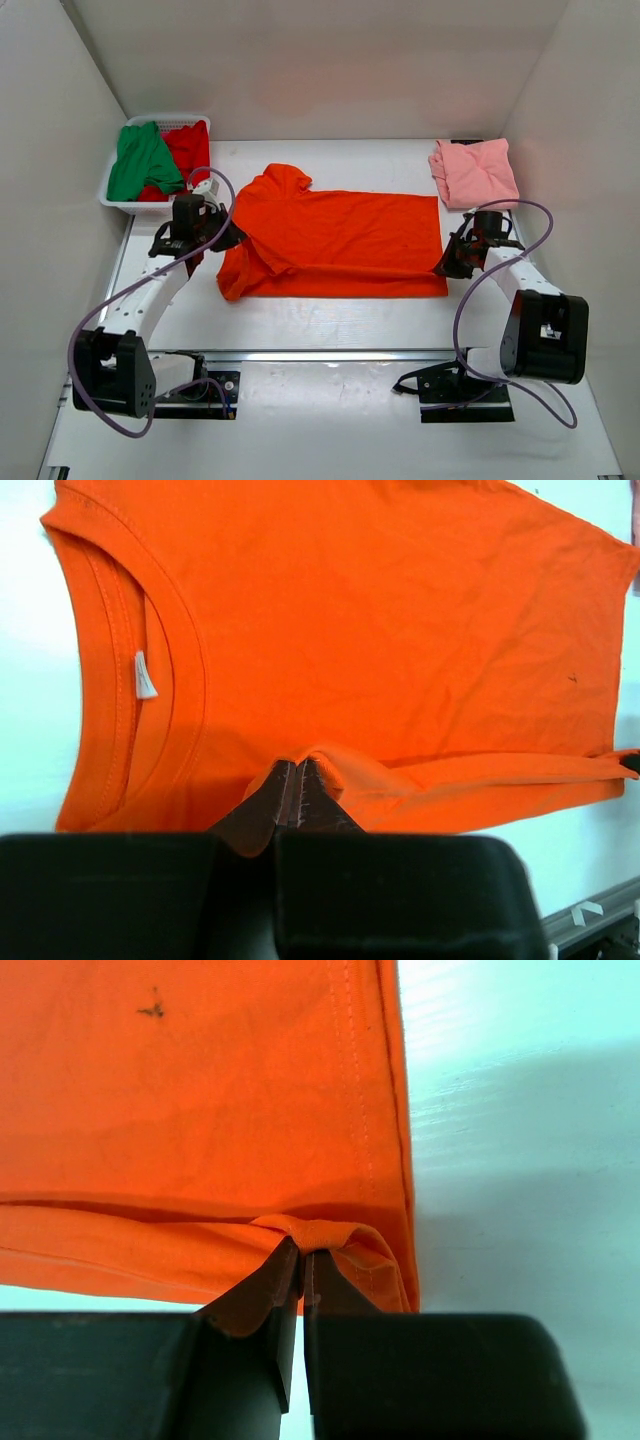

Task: Fold and stack the t-shirts
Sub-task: Fold the flattened tshirt in 1/3 of the way

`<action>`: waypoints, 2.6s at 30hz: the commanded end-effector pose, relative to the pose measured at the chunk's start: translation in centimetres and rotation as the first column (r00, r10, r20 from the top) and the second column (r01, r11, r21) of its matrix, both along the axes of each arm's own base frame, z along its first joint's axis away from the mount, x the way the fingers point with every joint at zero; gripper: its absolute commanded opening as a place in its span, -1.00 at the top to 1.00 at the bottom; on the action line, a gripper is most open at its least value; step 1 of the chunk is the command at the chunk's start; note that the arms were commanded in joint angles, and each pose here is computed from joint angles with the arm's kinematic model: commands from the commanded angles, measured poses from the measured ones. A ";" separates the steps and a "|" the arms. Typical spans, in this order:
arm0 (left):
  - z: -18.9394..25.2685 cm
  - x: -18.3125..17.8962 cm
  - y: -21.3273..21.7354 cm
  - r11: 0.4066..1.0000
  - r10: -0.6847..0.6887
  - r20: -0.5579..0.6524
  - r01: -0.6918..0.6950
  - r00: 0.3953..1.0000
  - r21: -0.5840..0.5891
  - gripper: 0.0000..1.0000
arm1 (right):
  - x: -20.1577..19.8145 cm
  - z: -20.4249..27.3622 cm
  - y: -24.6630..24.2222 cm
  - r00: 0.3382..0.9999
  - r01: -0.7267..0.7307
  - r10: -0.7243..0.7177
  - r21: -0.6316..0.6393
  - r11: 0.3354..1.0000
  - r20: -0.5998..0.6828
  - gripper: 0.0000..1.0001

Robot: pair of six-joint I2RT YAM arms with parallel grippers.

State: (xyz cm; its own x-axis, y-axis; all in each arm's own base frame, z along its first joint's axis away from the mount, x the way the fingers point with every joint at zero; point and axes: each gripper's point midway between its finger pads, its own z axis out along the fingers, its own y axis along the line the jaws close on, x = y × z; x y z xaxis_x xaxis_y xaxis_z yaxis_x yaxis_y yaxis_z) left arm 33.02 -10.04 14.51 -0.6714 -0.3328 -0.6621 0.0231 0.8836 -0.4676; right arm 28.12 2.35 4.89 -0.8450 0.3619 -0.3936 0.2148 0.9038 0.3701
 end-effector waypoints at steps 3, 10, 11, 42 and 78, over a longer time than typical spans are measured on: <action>2.5 3.0 0.2 1.000 -0.001 0.099 -0.001 0.995 0.017 1.00 | 2.5 1.1 -0.8 0.997 -0.003 0.004 -0.018 1.000 0.075 0.99; 2.3 5.1 0.6 1.000 0.018 0.099 -0.020 0.995 0.018 1.00 | 3.9 1.0 -1.1 0.997 0.014 -0.013 -0.019 1.000 0.078 1.00; 1.7 5.0 0.5 1.000 0.013 0.086 -0.015 0.996 0.021 1.00 | 4.3 1.2 -1.1 0.996 0.013 -0.012 -0.011 1.000 0.093 1.00; -6.8 -9.3 1.2 0.984 0.159 -0.224 -0.172 0.962 -0.042 -0.17 | 1.6 5.0 -1.4 0.980 0.018 0.000 -0.091 0.996 0.201 -0.26; -7.9 -6.8 2.9 0.975 0.212 -0.156 -0.196 0.965 0.108 1.00 | 1.1 2.9 2.9 0.985 -0.063 0.063 -0.004 0.998 0.159 0.34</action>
State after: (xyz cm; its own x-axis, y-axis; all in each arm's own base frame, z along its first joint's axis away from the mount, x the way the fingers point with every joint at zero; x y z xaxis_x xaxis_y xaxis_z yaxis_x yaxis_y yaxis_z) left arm 25.24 -7.19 4.97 -0.7094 -0.4473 -0.5447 -0.2714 0.8866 -0.3746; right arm 28.34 3.85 7.39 -0.7971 0.3132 -0.5163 0.1210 0.9205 0.3715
